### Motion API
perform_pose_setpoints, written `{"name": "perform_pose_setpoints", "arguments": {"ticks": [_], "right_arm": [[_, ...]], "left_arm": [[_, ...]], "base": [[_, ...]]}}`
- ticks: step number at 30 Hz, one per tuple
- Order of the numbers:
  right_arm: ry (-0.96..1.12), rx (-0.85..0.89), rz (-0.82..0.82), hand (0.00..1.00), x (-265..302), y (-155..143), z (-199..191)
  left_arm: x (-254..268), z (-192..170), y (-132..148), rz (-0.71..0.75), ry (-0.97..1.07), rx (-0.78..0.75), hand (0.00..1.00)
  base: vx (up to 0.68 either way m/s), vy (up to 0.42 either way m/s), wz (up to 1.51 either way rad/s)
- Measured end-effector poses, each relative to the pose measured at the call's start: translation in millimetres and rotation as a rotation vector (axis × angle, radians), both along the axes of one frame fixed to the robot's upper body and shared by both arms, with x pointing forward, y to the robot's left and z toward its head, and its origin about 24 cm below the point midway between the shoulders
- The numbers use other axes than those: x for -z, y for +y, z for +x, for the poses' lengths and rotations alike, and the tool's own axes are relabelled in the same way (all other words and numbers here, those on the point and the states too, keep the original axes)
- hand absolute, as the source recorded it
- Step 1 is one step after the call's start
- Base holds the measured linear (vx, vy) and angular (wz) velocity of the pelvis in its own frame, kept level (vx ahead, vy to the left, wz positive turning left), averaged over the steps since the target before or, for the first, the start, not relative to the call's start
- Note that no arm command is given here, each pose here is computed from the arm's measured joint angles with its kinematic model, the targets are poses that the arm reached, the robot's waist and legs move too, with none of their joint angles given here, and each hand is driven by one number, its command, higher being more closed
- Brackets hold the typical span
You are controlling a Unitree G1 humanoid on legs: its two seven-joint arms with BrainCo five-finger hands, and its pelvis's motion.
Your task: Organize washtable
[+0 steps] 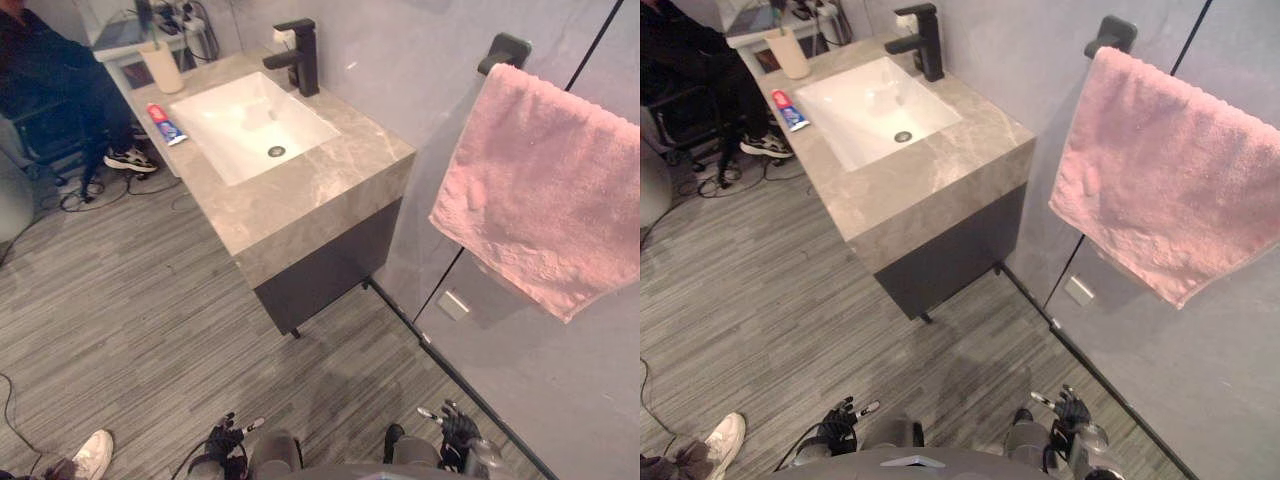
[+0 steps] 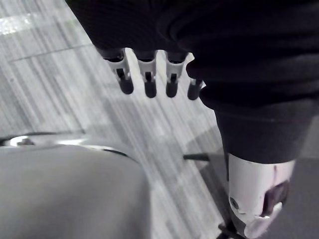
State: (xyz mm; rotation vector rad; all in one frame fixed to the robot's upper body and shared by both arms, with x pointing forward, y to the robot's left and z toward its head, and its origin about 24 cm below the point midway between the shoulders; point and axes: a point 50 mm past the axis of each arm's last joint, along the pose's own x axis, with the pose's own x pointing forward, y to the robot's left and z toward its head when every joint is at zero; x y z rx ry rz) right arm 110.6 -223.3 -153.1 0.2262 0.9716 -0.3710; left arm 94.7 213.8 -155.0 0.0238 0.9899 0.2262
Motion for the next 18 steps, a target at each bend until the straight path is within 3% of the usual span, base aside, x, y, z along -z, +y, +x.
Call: {"name": "perform_pose_setpoints", "arguments": {"ticks": [2, 5, 9, 13, 18], "right_arm": [[0.011, 0.092, 0.003, 0.0, 0.8, -9.0, -6.9], [0.084, 0.139, 0.056, 0.0, 9.5, 2.1, -22.4], [0.066, 0.118, 0.058, 0.0, 8.2, 4.4, -15.0], [0.043, 0.076, 0.052, 0.0, 5.9, 7.0, -5.0], [0.038, 0.103, 0.088, 0.0, 7.5, 14.5, -5.8]], "left_arm": [[1.7, 5.1, -14.0, -0.027, 0.007, 0.061, 0.0], [0.2, 12.2, -14.9, 0.003, 0.015, 0.182, 0.0], [-1.6, 21.5, -20.1, 0.019, 0.007, 0.283, 0.0], [-5.7, 32.2, -15.5, 0.046, -0.024, 0.308, 0.0], [-1.4, 15.3, -5.1, 0.051, 0.021, 0.256, 0.0]], "base": [[-0.1, 0.108, 0.82], [-0.15, 0.148, 0.96], [-0.18, 0.222, 0.16], [-0.23, 0.173, -0.2], [0.32, -0.226, 0.39]]}}
